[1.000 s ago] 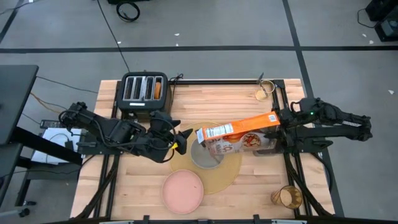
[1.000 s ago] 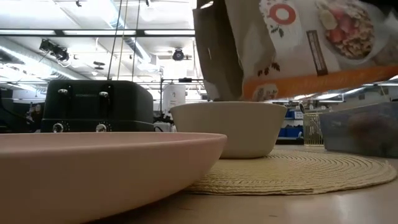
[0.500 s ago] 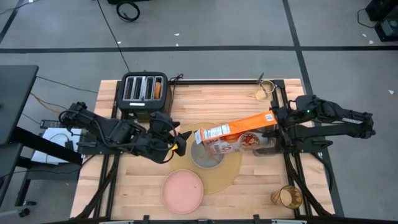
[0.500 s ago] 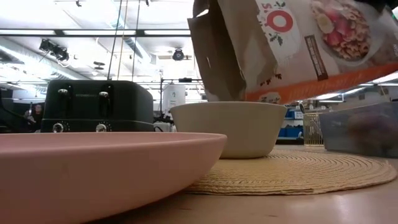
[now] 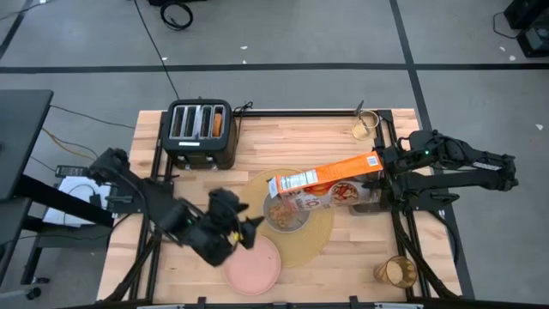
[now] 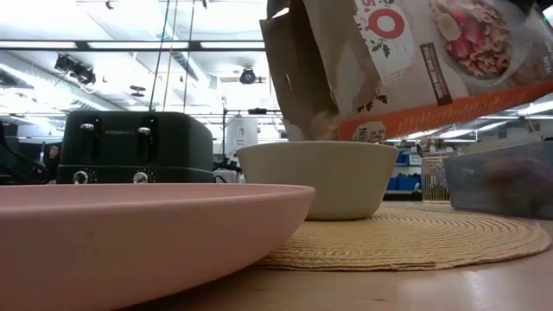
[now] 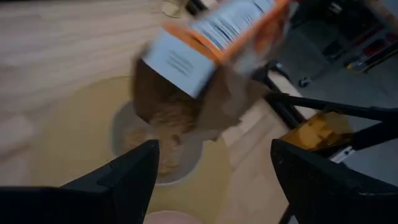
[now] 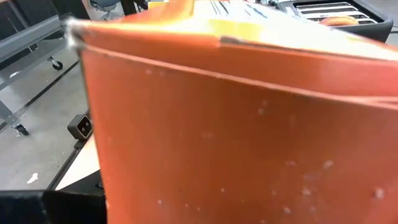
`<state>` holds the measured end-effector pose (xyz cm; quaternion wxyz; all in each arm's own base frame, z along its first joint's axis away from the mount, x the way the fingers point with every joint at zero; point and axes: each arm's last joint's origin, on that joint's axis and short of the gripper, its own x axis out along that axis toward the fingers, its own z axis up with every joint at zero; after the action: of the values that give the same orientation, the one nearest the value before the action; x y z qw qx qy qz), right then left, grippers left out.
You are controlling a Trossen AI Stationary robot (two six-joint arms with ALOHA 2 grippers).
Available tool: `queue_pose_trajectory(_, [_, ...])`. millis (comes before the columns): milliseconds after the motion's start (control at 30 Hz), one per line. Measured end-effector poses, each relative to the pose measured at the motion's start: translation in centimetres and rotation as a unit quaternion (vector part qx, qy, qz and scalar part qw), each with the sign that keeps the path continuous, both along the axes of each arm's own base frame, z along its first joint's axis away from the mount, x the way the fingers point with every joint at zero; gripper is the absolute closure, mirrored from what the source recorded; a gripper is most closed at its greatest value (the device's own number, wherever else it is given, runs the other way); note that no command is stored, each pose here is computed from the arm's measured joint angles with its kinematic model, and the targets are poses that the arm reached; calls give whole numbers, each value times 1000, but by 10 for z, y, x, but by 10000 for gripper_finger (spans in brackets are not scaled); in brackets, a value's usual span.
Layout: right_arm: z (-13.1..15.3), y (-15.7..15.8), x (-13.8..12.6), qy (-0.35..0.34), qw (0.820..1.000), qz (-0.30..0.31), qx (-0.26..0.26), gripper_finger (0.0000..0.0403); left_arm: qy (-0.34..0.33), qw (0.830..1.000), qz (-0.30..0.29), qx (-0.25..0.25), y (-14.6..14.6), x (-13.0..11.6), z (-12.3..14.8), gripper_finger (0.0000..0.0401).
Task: Arrange a breakfast setting
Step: Pour the cereal from the orange cereal box into the gray bowl
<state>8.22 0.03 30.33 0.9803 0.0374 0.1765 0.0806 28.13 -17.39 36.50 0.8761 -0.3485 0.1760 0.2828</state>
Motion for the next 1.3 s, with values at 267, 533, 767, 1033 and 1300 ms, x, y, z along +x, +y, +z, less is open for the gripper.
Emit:
queue_pose_trajectory(267, [1, -1, -1, -5, 1000, -12, -6, 100, -63, 998, -2, 30, -29, 33, -76, 98])
queue_pose_trajectory(533, [1, 0, -2, -8, 1000, -6, -8, 100, -91, 993, -19, 69, 1, 63, -120, 110])
queue_pose_trajectory(767, [1, 0, -2, -9, 1000, 6, -6, 100, -90, 981, -51, 162, 12, 75, -116, 111])
queue_pose_trajectory(1033, [19, 1, -9, -32, 999, 7, -9, 100, -64, 980, -53, 181, 15, 75, -121, 111])
queue_pose_trajectory(1300, [9, 1, 0, 25, 999, 26, -17, 100, -58, 980, -60, 181, 16, 75, -122, 111])
